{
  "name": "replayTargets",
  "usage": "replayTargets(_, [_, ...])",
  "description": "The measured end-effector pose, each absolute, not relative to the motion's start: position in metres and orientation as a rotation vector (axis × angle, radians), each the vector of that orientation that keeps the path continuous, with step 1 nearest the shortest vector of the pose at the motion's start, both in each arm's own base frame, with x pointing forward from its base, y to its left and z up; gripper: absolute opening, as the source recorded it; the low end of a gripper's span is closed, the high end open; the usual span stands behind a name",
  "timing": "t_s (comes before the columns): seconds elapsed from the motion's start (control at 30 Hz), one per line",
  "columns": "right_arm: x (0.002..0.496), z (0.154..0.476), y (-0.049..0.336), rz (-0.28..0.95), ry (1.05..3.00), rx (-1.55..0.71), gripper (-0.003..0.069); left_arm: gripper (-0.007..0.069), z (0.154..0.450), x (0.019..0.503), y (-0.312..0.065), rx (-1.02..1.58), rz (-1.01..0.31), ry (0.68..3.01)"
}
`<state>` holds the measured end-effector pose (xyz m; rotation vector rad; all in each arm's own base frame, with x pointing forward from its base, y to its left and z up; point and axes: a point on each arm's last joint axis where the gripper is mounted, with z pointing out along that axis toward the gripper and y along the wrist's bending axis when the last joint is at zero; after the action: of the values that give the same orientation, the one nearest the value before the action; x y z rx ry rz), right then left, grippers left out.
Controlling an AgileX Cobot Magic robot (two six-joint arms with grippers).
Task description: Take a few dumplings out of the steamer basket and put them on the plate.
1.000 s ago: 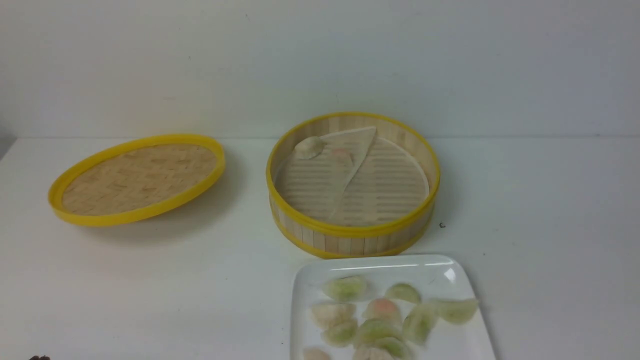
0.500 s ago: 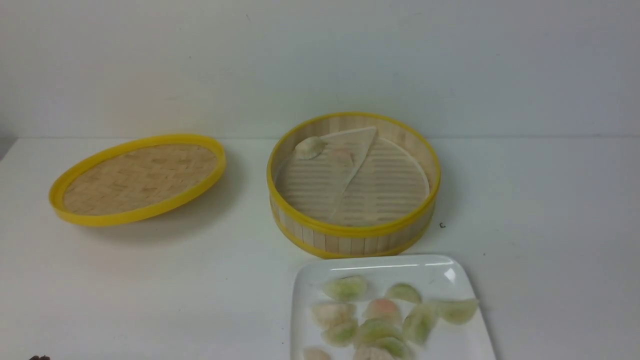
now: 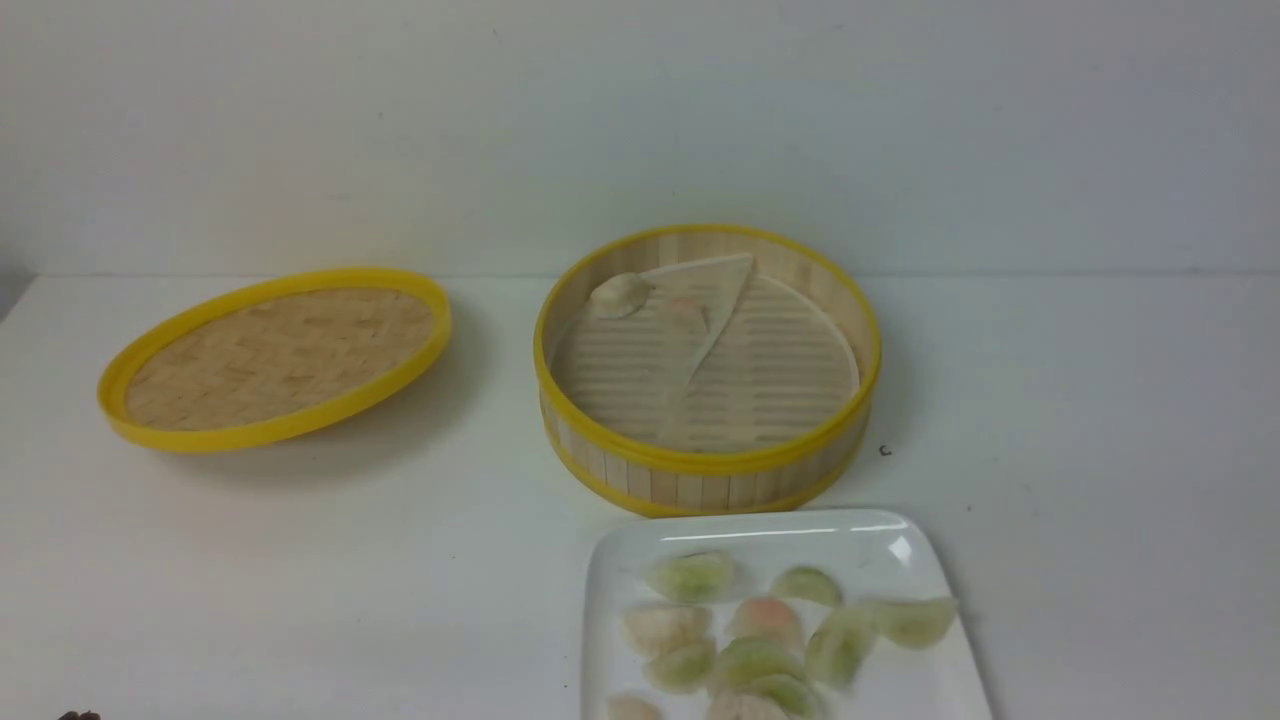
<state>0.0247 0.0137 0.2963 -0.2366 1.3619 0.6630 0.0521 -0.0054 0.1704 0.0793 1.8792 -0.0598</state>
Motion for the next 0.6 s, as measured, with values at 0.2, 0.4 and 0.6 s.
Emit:
replayTargets(0.2, [0.0253,0.2947,0.0143,0.656,1.362,-0.246,-0.001,-0.0006,0.1704,0.0521,-0.0054,0.079,-0.06,1.879])
replayTargets(0.4, [0.0259,0.2905,0.0165,0.632,1.368,-0.288,-0.001,-0.0006,0.1704,0.0521,-0.0054,0.079,-0.06,1.879])
replayTargets(0.6, [0.0261,0.2894,0.0166,0.603,1.375,-0.302,-0.001,-0.0006,0.1704,0.0521,-0.0054,0.079,-0.06,1.879])
